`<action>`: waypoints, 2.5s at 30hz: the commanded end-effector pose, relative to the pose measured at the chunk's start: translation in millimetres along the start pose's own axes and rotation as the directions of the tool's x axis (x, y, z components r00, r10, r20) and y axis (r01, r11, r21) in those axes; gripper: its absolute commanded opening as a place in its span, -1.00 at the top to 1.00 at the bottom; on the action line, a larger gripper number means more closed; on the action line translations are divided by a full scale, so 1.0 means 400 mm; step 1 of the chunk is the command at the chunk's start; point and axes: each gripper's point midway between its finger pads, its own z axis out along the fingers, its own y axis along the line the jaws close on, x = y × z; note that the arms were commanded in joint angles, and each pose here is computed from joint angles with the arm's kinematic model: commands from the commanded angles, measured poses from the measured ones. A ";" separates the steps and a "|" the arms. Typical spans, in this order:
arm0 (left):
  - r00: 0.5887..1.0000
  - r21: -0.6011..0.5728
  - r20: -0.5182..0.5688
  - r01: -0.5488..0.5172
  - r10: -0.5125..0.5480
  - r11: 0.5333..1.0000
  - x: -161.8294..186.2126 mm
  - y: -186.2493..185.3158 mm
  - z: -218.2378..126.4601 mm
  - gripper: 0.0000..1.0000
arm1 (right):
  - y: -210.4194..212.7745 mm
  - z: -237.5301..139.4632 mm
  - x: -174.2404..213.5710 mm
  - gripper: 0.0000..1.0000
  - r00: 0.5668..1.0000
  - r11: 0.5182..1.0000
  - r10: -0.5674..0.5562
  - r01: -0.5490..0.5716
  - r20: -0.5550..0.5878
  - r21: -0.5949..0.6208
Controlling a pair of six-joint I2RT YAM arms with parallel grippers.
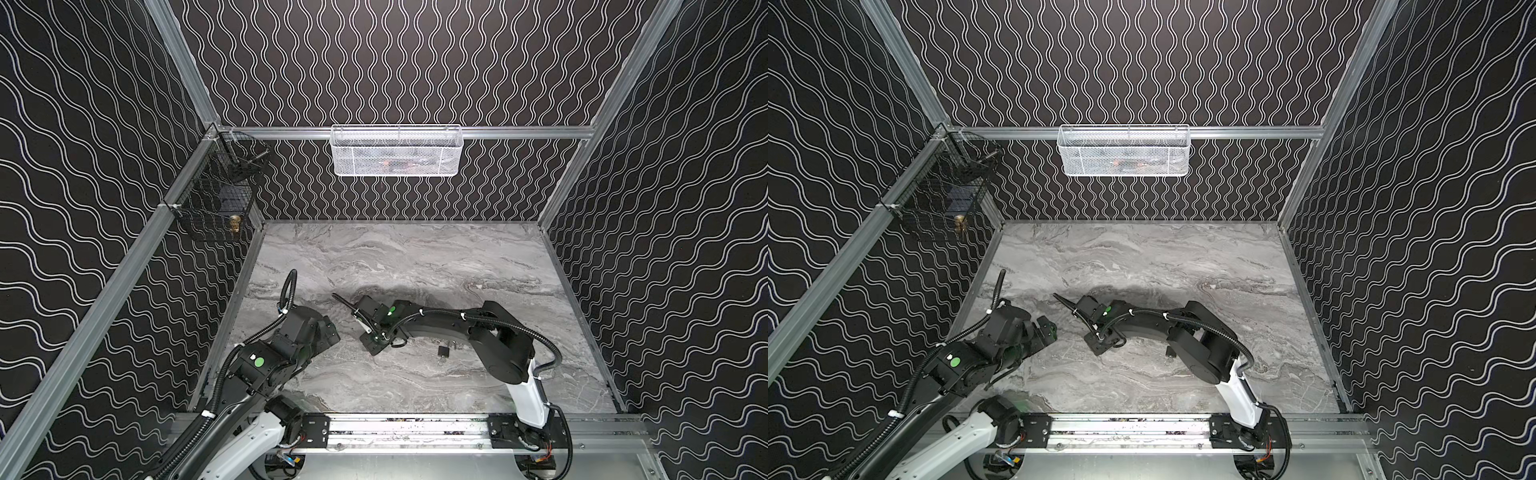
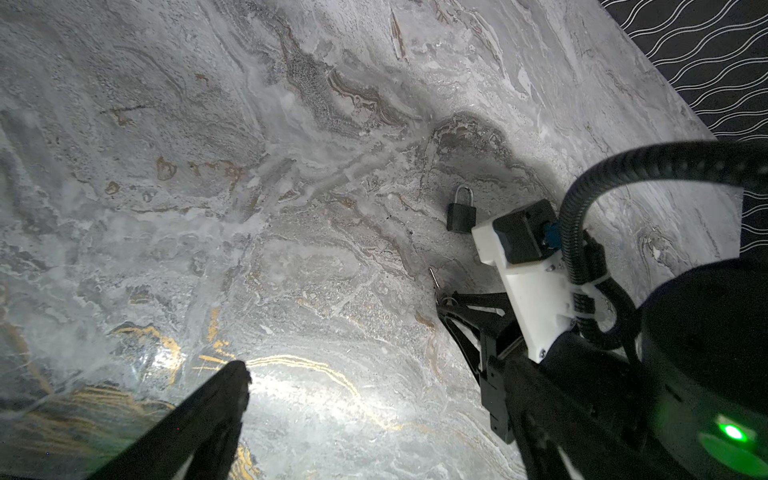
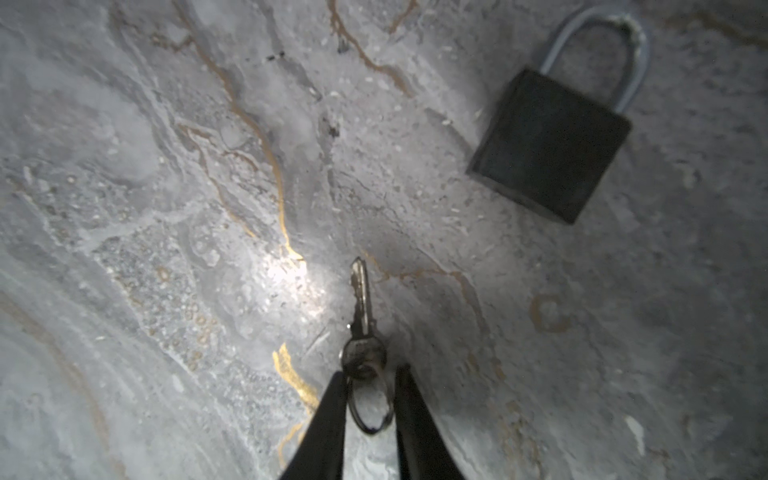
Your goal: Unlock with the key
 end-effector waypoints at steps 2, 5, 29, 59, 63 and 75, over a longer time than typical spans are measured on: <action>1.000 0.004 0.010 0.013 -0.013 1.000 -0.004 -0.004 0.008 -0.97 | 0.008 0.003 0.026 0.65 0.999 1.000 0.017 -0.017 -0.035 -0.020; 1.000 0.007 0.008 0.018 -0.018 1.000 -0.003 -0.005 0.010 -0.97 | 0.013 0.003 0.021 0.69 0.999 0.999 0.015 -0.016 -0.028 -0.030; 0.997 0.285 -0.025 0.079 -0.075 0.955 -0.050 -0.183 -0.050 -0.97 | -0.122 -0.281 -0.066 1.00 0.922 0.991 0.130 -0.113 0.364 -0.068; 0.974 0.659 -0.106 -0.082 0.200 0.748 -0.009 -0.539 0.027 0.13 | -0.058 -0.557 -0.089 1.00 0.776 0.973 0.179 -0.050 0.605 -0.224; 0.977 0.657 -0.105 -0.073 0.187 0.750 -0.009 -0.537 0.032 0.31 | -0.064 -0.550 -0.090 1.00 0.781 0.978 0.169 -0.055 0.602 -0.203; 0.974 0.657 -0.122 -0.064 0.189 0.751 -0.001 -0.539 0.042 0.65 | -0.058 -0.539 -0.090 1.00 0.793 0.979 0.153 -0.039 0.589 -0.201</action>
